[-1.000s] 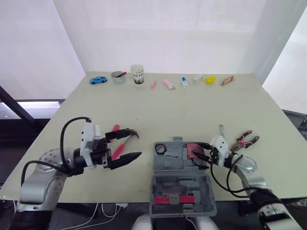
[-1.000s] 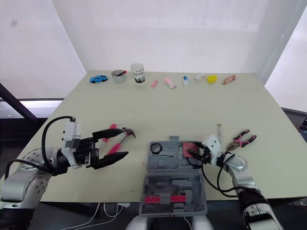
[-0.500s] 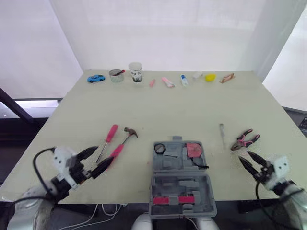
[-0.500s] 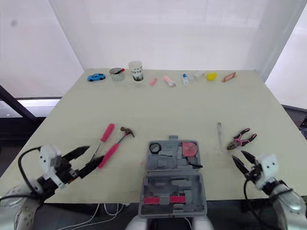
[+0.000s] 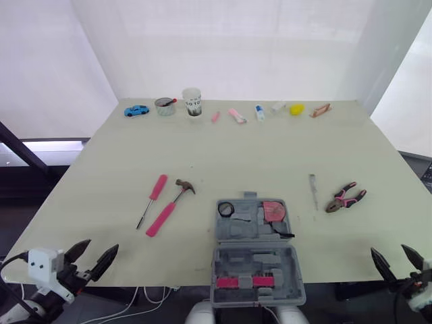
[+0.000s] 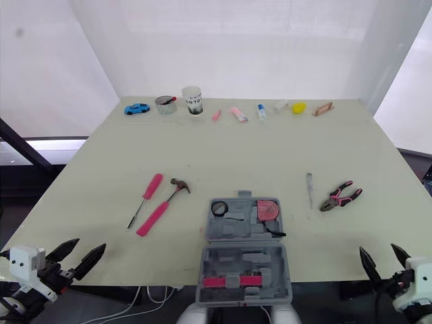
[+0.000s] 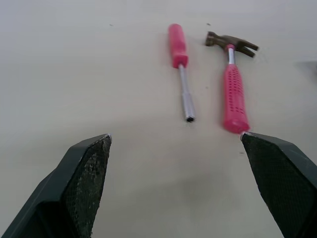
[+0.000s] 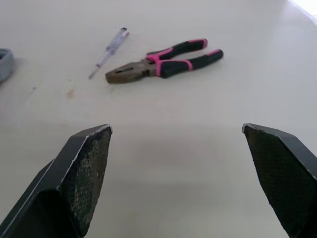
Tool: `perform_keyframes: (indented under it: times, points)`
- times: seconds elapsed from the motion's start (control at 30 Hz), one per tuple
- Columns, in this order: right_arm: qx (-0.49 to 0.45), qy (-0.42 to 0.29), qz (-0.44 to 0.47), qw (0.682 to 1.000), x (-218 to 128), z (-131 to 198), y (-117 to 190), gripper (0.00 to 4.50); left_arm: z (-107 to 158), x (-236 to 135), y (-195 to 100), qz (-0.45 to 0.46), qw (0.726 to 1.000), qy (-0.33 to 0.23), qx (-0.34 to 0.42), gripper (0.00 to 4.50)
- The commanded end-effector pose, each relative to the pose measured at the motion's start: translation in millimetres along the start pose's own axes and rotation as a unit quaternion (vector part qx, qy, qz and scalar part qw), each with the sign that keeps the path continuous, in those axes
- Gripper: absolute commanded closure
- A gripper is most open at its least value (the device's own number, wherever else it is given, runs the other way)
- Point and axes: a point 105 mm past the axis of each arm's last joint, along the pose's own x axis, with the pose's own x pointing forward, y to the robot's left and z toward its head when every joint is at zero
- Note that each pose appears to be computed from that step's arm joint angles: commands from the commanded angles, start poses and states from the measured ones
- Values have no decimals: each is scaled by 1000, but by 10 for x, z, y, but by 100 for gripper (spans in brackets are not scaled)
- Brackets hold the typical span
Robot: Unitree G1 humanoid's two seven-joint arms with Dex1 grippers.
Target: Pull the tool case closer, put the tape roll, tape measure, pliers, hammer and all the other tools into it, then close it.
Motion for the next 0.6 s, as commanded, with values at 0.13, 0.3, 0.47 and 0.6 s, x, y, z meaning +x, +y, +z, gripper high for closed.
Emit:
perform_keyframes:
  times: [0.13,0.3,0.47,0.6]
  points:
    - [-7,-17,-20,1000,-56,82,-86,7,62,-83,63,24,1000,-18,8,0]
    - [-9,-29,-22,999,161,127,-17,7,186,91,-108,-47,997,-22,51,0]
    - [-8,-43,-32,999,372,210,61,7,325,250,-253,-96,991,-37,80,0]
    - [7,-59,-58,997,734,423,225,7,565,512,-557,-175,976,-64,109,0]
